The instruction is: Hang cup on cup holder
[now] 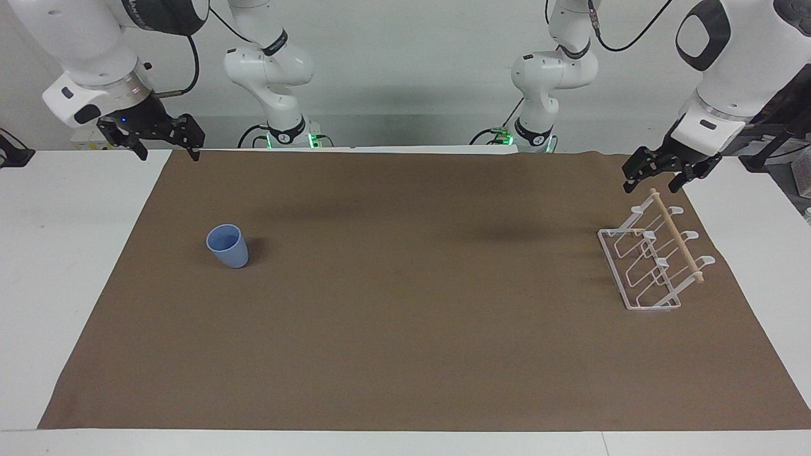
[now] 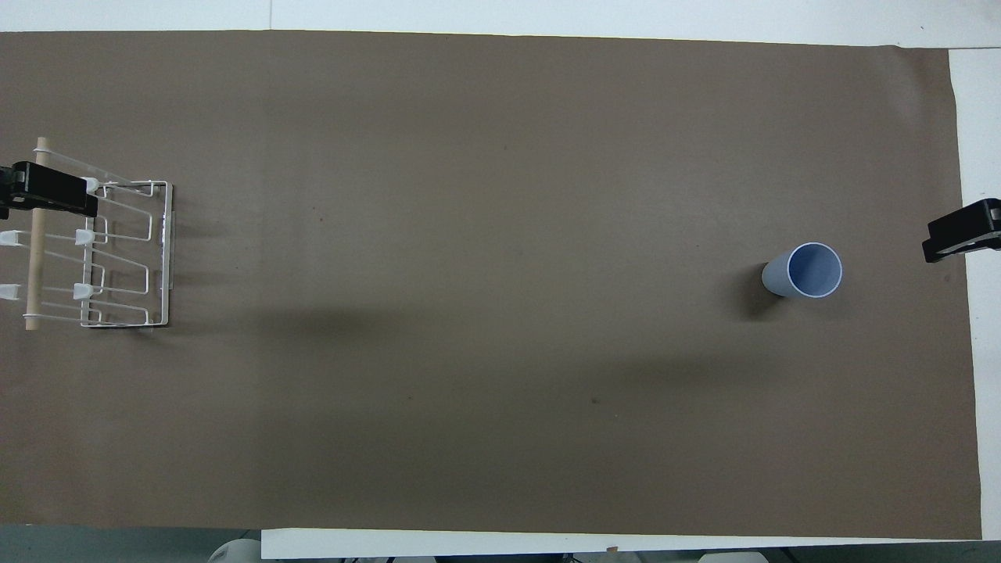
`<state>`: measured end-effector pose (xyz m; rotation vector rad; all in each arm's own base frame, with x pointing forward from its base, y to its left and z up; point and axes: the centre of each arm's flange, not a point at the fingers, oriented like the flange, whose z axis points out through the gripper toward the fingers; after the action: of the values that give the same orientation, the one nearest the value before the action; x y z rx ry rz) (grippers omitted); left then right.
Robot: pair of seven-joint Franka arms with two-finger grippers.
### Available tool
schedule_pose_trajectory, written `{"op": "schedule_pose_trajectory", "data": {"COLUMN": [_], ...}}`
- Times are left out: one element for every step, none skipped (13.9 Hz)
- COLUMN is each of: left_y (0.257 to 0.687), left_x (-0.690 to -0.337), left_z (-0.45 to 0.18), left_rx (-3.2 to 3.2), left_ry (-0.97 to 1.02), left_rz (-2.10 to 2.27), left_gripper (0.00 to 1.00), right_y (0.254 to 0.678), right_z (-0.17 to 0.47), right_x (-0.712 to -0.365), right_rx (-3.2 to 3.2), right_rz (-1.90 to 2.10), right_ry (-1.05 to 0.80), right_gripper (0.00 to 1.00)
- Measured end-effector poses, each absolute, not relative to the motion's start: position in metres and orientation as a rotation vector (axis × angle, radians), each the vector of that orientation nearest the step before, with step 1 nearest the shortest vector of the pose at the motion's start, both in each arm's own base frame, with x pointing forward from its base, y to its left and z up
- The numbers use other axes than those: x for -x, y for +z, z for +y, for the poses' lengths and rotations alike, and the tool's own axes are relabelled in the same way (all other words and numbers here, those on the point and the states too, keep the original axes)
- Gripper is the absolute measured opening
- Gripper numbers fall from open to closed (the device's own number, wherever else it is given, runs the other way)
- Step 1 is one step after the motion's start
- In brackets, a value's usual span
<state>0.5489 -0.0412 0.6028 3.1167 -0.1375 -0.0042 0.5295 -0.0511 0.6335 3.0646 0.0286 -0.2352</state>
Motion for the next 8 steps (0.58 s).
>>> {"op": "schedule_pose_trajectory", "data": {"left_y": [0.603,0.603,0.603,0.603,0.603,0.603,0.603,0.603], "left_x": [-0.549,-0.549,-0.549,-0.549,-0.549,-0.549,-0.549,-0.549], "left_z": [-0.041,-0.041,-0.041,-0.041,-0.041,-0.041,-0.041,-0.041], "left_rx": [-3.117,-3.122,-3.125,-3.127,-3.127,-3.128,-3.128,-3.128], "left_ry": [-0.004,-0.004,-0.004,-0.004,-0.004,-0.004,-0.004,-0.004], "left_rz": [-0.138,-0.139,-0.141,-0.142,-0.143,-0.144,-0.144,-0.144], "left_gripper": [1.00,1.00,1.00,1.00,1.00,1.00,1.00,1.00], "right_y": [0.634,0.634,0.633,0.633,0.633,0.632,0.625,0.612], "right_z": [-0.051,-0.051,-0.051,-0.051,-0.053,-0.054,-0.054,-0.056], "right_x": [-0.529,-0.529,-0.529,-0.529,-0.529,-0.530,-0.531,-0.533], "right_rx": [-3.065,-3.065,-3.065,-3.065,-3.065,-3.065,-3.066,-3.067], "right_rz": [0.029,0.029,0.029,0.028,0.024,0.022,0.025,0.032], "right_ry": [-0.235,-0.235,-0.235,-0.235,-0.236,-0.229,-0.200,-0.146], "right_gripper": [1.00,1.00,1.00,1.00,1.00,1.00,1.00,1.00]}}
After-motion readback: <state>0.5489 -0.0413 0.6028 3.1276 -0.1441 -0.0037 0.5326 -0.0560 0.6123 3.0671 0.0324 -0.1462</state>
